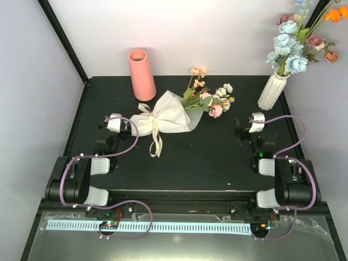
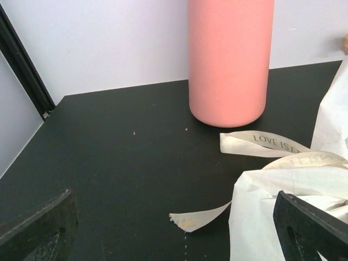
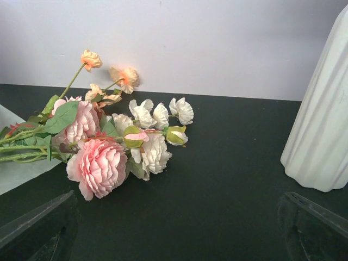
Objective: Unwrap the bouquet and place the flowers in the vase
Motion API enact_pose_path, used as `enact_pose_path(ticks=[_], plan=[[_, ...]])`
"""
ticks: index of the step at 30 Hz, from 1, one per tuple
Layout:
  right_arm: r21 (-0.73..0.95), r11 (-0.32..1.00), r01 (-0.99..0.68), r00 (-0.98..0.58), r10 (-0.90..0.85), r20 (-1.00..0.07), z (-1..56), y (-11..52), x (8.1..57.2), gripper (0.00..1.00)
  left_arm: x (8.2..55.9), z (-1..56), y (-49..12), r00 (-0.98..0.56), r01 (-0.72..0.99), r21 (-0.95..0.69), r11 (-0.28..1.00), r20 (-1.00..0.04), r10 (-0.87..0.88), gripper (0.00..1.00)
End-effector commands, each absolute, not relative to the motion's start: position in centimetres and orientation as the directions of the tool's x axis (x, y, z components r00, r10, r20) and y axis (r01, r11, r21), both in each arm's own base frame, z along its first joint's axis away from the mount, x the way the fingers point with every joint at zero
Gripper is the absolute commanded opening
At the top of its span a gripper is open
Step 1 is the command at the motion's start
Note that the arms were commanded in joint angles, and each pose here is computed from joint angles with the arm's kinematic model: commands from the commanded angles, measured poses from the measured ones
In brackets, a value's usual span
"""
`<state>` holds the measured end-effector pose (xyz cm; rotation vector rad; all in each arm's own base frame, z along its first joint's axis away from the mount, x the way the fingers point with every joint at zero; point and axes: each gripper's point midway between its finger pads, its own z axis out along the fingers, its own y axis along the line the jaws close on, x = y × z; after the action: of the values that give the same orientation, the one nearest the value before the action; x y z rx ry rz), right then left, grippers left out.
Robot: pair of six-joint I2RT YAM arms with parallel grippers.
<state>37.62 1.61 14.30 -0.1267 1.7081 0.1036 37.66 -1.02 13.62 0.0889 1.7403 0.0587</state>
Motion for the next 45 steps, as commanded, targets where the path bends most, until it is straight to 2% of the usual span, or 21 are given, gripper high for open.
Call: enact_pose_path(ticks=[1, 15, 18, 22, 29, 31, 33, 34, 36, 37, 39, 41, 45], plan=[[-0.036, 0.99, -0.138, -0.087, -0.048, -0.995, 15.6, 1.6, 37.8, 1.0, 38.3, 15.2, -1.2, -0.121, 0.038, 0.09, 0.995, -0.988, 0.094, 0.99], [-0.02, 0.997, -0.069, -0.094, -0.026, -0.995, 16.0, 0.4, 38.2, 1.0, 38.3, 16.2, -0.5, -0.101, -0.003, 0.082, 0.997, -0.992, 0.082, 0.99], [-0.017, 0.999, -0.043, -0.116, -0.021, -0.993, 17.2, 0.2, 38.5, 1.0, 37.9, 17.8, -0.6, -0.113, 0.003, 0.08, 0.997, -0.99, 0.08, 0.99], [0.03, 1.0, 0.008, -0.167, 0.031, -0.985, 19.2, -0.1, 38.6, 1.0, 37.4, 20.1, -0.5, -0.156, -0.031, -0.01, 0.999, -0.988, -0.015, 0.99], [0.195, 0.975, -0.106, -0.166, 0.176, -0.97, 25.1, 4.2, 38.3, 1.0, 35.7, 24.8, 0.3, -0.192, -0.098, -0.112, 0.989, -0.973, -0.129, 0.99], [0.313, 0.94, -0.133, -0.163, 0.291, -0.943, 26.9, 4.9, 38.1, 1.0, 35.1, 26.1, 0.5, -0.224, -0.118, -0.128, 0.985, -0.963, -0.152, 0.99], [0.519, 0.854, -0.039, -0.178, 0.505, -0.844, 27.2, 4.0, 38.1, 1.0, 34.3, 27.3, 0.4, -0.257, -0.126, -0.178, 0.976, -0.944, -0.205, 0.99], [0.575, 0.818, 0.004, -0.241, 0.559, -0.794, 26.0, 4.1, 37.9, 1.0, 33.6, 27.4, 0.0, -0.29, -0.12, -0.215, 0.969, -0.926, -0.241, 0.99], [0.578, 0.805, -0.134, -0.317, 0.517, -0.795, 26.4, 6.7, 37.9, 1.0, 32.7, 28.4, -1.4, -0.309, -0.071, -0.314, 0.947, -0.896, -0.32, 0.99], [0.607, 0.782, -0.142, -0.359, 0.531, -0.768, 25.9, 7.3, 37.9, 1.0, 32.2, 28.8, -2.4, -0.323, -0.019, -0.34, 0.94, -0.888, -0.328, 0.99], [0.688, 0.721, -0.077, -0.436, 0.597, -0.674, 24.0, 8.1, 38.1, 1.0, 31.1, 29.3, -3.4, -0.352, 0.034, -0.361, 0.932, -0.877, -0.327, 0.99], [0.736, 0.675, -0.054, -0.506, 0.617, -0.603, 22.7, 10.1, 37.9, 1.0, 30.0, 28.9, -3.0, -0.385, -0.002, -0.36, 0.933, -0.861, -0.333, 0.99], [0.75, 0.66, -0.04, -0.567, 0.603, -0.561, 21.3, 15.2, 36.1, 1.0, 27.9, 26.8, -3.7, -0.464, 0.028, -0.335, 0.942, -0.839, -0.285, 0.99]])
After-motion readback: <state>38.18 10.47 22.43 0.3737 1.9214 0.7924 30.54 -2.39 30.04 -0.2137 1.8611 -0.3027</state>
